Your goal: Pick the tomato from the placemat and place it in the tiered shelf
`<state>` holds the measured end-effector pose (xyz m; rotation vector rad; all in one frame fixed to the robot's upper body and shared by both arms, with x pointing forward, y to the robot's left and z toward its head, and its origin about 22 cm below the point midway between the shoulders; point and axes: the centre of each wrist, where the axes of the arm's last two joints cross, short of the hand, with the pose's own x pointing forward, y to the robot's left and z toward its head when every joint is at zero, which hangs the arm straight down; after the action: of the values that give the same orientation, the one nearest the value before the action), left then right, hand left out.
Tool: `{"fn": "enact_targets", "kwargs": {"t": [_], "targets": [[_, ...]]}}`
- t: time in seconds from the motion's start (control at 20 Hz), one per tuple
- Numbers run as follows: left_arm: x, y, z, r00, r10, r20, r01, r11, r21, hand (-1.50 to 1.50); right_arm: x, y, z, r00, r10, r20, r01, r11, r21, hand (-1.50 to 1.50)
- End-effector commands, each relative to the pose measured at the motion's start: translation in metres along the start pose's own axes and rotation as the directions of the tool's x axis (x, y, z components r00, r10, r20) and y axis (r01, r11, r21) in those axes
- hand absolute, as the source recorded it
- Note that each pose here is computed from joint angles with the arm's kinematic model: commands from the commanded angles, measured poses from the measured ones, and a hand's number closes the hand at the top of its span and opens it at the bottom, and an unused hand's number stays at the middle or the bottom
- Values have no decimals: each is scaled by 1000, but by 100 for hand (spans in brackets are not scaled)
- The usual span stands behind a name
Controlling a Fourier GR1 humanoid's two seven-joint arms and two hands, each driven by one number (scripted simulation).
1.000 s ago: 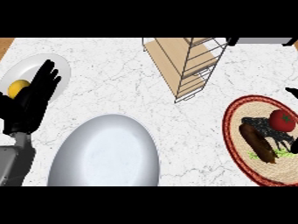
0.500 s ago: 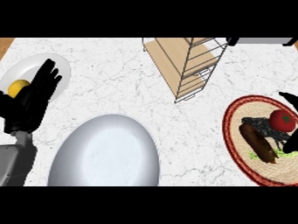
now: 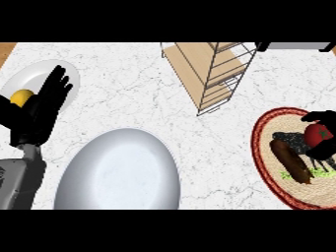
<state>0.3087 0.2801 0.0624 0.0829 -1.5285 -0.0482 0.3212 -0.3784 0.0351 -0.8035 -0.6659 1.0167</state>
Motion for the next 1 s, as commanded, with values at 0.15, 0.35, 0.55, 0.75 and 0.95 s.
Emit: {"fn": "enact_targets", "kwargs": {"t": [0.15, 0.35, 0.55, 0.75, 0.95], "targets": [[0, 2, 7, 1000, -6, -3, 6, 1000, -15, 0, 10, 22, -11, 993, 96, 74, -92, 994, -60, 150], [-12, 5, 6, 1000, -10, 3, 10, 1000, -9, 0, 1, 24, -15, 991, 92, 92, -82, 990, -113, 150], [0, 2, 5, 1000, -13, -2, 13, 1000, -13, 0, 140, 53, 18, 942, 110, 317, -62, 985, -159, 150], [11, -23, 1, 1000, 0, 20, 2, 994, -111, 0, 263, 87, 70, 806, 196, 559, -125, 979, -163, 150], [15, -31, -5, 1000, -6, 27, 9, 991, -135, 0, 293, 87, 101, 793, 200, 576, -99, 974, -203, 150]]}}
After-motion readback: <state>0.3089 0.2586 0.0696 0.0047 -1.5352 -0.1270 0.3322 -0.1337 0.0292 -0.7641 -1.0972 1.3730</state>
